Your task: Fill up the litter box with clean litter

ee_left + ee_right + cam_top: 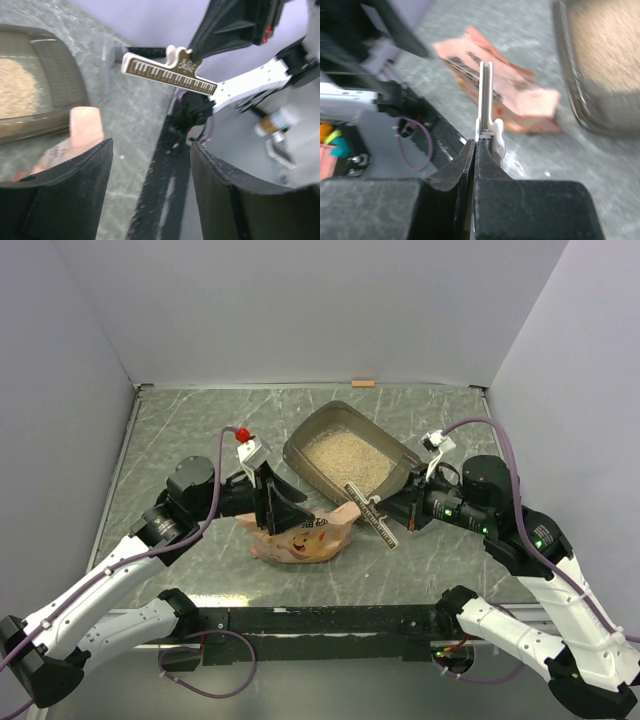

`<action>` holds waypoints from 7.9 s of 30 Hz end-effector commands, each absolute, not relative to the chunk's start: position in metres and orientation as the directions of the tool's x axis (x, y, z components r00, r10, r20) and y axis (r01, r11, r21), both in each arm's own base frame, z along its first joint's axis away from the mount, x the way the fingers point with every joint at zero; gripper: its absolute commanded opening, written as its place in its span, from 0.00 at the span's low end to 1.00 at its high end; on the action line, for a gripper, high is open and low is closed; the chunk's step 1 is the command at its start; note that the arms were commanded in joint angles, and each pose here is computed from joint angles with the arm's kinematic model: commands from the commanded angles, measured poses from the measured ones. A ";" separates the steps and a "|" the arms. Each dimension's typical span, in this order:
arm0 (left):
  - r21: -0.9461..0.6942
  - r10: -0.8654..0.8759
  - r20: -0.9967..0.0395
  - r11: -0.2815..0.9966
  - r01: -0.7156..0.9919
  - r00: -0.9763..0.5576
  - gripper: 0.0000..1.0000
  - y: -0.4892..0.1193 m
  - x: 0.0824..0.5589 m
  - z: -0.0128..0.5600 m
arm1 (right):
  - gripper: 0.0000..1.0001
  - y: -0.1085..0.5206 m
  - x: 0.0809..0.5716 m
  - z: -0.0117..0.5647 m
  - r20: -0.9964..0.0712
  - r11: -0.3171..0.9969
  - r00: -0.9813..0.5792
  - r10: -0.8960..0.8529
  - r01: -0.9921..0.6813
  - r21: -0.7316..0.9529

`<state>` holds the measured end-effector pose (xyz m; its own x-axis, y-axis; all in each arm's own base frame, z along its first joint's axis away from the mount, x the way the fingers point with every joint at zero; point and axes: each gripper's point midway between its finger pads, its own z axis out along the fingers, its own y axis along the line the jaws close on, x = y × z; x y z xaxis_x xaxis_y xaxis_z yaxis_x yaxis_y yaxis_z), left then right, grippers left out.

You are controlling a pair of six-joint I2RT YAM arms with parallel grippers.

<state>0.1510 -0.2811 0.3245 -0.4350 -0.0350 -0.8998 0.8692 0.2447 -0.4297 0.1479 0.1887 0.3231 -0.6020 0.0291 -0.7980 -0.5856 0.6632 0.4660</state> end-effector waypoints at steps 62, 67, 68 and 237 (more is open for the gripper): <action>-0.428 -0.306 -0.866 0.042 0.903 -0.396 0.05 -0.262 0.121 0.372 | 0.72 0.250 0.128 0.381 -0.938 0.416 -0.346 -0.034 -0.858 0.302; -0.383 -0.281 -0.884 -0.020 0.924 -0.373 0.02 -0.257 0.102 0.369 | 0.78 0.258 0.119 0.373 -0.948 0.334 -0.312 -0.067 -0.902 0.274; -0.382 -0.281 -0.884 -0.028 0.924 -0.374 0.02 -0.257 0.100 0.367 | 0.78 0.263 0.113 0.371 -0.945 0.290 -0.318 -0.080 -0.914 0.283; -0.019 0.382 -0.899 0.457 0.889 -0.216 0.03 -0.234 0.204 0.182 | 0.00 0.291 0.206 0.242 -0.947 0.120 0.023 -0.320 -0.991 -0.064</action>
<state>0.1954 -0.2268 0.1545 -0.2636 0.4409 -0.8580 0.8933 0.4472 -0.0446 0.2018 0.2896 0.2509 0.0046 -0.2952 -0.9554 -0.9899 0.1342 -0.0463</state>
